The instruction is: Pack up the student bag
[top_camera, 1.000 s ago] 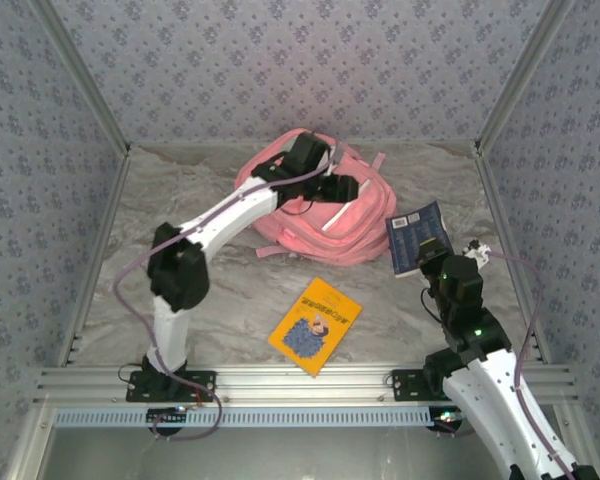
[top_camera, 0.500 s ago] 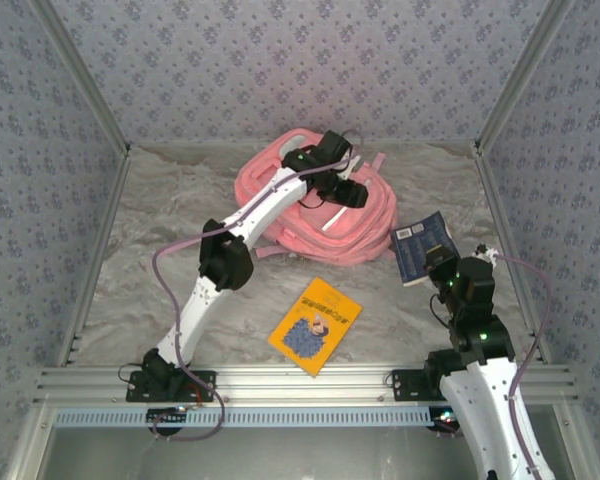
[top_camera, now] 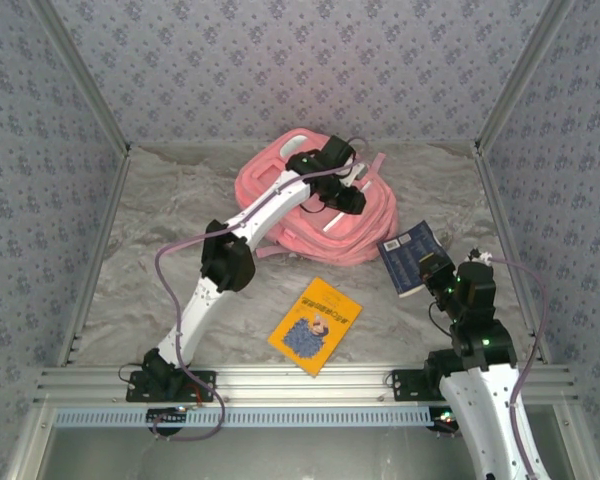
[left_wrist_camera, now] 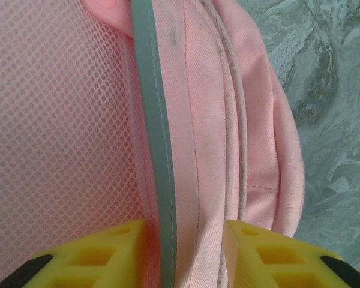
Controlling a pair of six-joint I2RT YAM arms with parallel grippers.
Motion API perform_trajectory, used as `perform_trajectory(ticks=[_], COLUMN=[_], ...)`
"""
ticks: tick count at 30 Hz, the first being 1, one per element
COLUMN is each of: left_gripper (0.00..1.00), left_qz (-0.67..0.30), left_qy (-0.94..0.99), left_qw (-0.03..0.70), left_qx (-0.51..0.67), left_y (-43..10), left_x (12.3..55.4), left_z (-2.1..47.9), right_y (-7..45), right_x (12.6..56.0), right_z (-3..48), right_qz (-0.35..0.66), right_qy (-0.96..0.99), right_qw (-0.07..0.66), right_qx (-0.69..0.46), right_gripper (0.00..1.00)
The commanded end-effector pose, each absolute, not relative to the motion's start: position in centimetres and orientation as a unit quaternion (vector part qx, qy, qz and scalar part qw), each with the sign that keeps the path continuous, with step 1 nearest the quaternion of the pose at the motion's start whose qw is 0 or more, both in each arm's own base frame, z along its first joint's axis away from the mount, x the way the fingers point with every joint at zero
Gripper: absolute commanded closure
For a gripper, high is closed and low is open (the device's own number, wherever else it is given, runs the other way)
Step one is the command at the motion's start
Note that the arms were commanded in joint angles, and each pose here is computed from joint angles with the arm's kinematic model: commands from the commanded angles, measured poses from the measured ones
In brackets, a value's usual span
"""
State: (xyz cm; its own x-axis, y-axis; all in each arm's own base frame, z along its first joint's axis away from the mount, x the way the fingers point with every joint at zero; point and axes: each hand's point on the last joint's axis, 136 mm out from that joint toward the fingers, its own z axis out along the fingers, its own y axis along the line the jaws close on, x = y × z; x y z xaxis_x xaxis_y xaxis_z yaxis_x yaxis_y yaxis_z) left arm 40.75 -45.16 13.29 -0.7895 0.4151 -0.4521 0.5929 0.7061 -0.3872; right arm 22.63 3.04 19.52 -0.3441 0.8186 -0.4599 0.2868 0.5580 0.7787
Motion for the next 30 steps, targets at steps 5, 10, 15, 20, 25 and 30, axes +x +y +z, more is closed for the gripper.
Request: perform_trajectory(ticks=[5,10,15,20,25,30], left_gripper=[0.83,1.0,1.0,1.0,1.0,1.0], left_qz=[-0.27,-0.282,-0.314,-0.319,-0.359,-0.417], left_qy=[0.903,0.903,0.884,0.877,0.853,0.832], left_qw=[0.13,0.149,0.204,0.227,0.242,0.248], left_qx=[0.308,0.288,0.279,0.278,0.292,0.269], left_y=[-46.4,-45.7,-44.6,-41.5,-39.1,-36.3], left_x=[38.7,39.2,39.9,40.3,40.5,41.6], left_z=[10.2,13.5,20.3,24.7,28.6,32.4], right_y=[3.1,2.3,1.1,1.7,3.8,6.8], right_x=[23.0,23.3,23.2,23.0,23.2,23.8], right_z=[20.3,21.0,24.5,25.5,25.3,25.4], right_qz=[0.32,0.28,0.229,0.231,0.275,0.342], right_qy=[0.745,0.759,0.762,0.775,0.787,0.791], right_qw=[0.453,0.465,0.513,0.499,0.48,0.452], right_qx=[0.371,0.359,0.322,0.311,0.273,0.23], right_gripper=[1.0,1.0,1.0,1.0,1.0,1.0])
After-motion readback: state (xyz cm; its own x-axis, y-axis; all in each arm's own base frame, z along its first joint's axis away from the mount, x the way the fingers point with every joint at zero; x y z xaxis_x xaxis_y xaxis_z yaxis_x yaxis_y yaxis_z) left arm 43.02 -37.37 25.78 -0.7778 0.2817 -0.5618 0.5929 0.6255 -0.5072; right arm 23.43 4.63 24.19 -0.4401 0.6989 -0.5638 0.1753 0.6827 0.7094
